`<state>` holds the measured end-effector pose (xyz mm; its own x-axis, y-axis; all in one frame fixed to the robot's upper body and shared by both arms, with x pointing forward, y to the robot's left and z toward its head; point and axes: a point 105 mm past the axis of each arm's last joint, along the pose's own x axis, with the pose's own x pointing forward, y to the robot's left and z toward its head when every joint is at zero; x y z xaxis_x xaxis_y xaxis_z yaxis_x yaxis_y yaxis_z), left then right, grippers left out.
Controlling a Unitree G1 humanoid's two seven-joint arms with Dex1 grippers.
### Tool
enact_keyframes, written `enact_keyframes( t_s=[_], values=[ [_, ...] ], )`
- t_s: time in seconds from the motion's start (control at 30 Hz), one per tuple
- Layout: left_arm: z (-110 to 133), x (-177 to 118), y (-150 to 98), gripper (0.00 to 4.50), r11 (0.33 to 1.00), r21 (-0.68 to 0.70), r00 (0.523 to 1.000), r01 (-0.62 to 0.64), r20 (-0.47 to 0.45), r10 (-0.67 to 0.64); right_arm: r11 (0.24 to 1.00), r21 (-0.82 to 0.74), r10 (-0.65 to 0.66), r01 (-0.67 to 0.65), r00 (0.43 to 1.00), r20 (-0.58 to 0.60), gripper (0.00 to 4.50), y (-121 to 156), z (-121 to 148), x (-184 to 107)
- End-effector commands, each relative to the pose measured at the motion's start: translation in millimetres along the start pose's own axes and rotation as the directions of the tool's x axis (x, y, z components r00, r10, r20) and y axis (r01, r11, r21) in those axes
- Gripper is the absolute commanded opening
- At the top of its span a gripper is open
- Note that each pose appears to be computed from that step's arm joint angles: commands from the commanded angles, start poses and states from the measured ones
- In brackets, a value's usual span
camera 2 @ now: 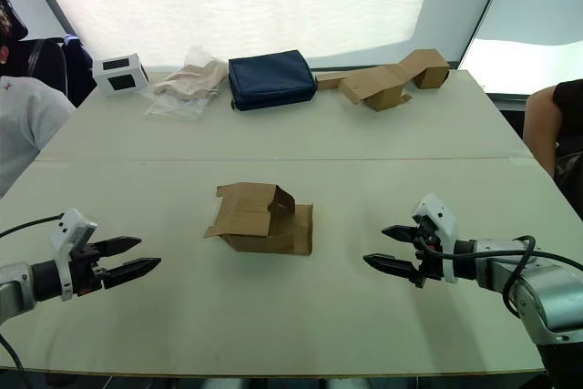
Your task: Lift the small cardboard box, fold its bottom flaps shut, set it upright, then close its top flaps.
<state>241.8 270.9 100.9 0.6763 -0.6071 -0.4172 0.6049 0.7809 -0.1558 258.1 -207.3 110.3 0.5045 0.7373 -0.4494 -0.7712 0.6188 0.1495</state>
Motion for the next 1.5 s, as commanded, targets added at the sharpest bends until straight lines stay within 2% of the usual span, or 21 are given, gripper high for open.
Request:
enact_keyframes(
  t_s=[0.03,1.03,1.23,1.3,1.37,1.43,1.5],
  values=[
    [12.0,-6.3,3.6,4.50,0.998,0.051,0.999,-0.021,0.028,0.019,0.999,-0.029,0.021,-0.020,0.999,0.029,4.47,5.8,10.3,1.9],
    [26.8,-3.4,5.1,4.50,0.997,0.075,0.996,-0.036,0.086,0.029,0.999,-0.043,0.021,-0.019,0.998,0.053,4.47,8.2,15.8,3.9],
    [27.6,-3.7,10.5,4.50,0.996,0.071,0.995,-0.063,0.079,0.057,0.998,-0.055,-0.036,0.039,0.998,0.056,4.47,-1.0,17.8,3.4],
    [31.0,-3.3,13.4,4.50,0.996,0.049,0.994,-0.070,0.090,0.066,0.997,-0.059,-0.037,0.040,0.998,0.059,4.47,-1.0,18.5,3.3],
    [37.0,-3.0,10.7,4.50,0.999,-0.040,0.993,-0.023,0.119,0.027,0.996,-0.078,-0.037,0.041,0.997,0.063,4.47,-0.3,21.5,2.9],
    [38.3,-1.7,-0.9,4.50,0.980,-0.175,0.990,0.098,0.115,-0.078,0.992,-0.123,-0.014,0.022,0.998,0.065,4.47,4.3,31.4,2.6],
    [41.0,0.3,-13.1,4.50,0.920,-0.323,0.972,0.221,0.151,-0.180,0.980,-0.197,0.028,-0.016,0.998,0.057,4.47,13.9,46.3,3.7]
  ],
)
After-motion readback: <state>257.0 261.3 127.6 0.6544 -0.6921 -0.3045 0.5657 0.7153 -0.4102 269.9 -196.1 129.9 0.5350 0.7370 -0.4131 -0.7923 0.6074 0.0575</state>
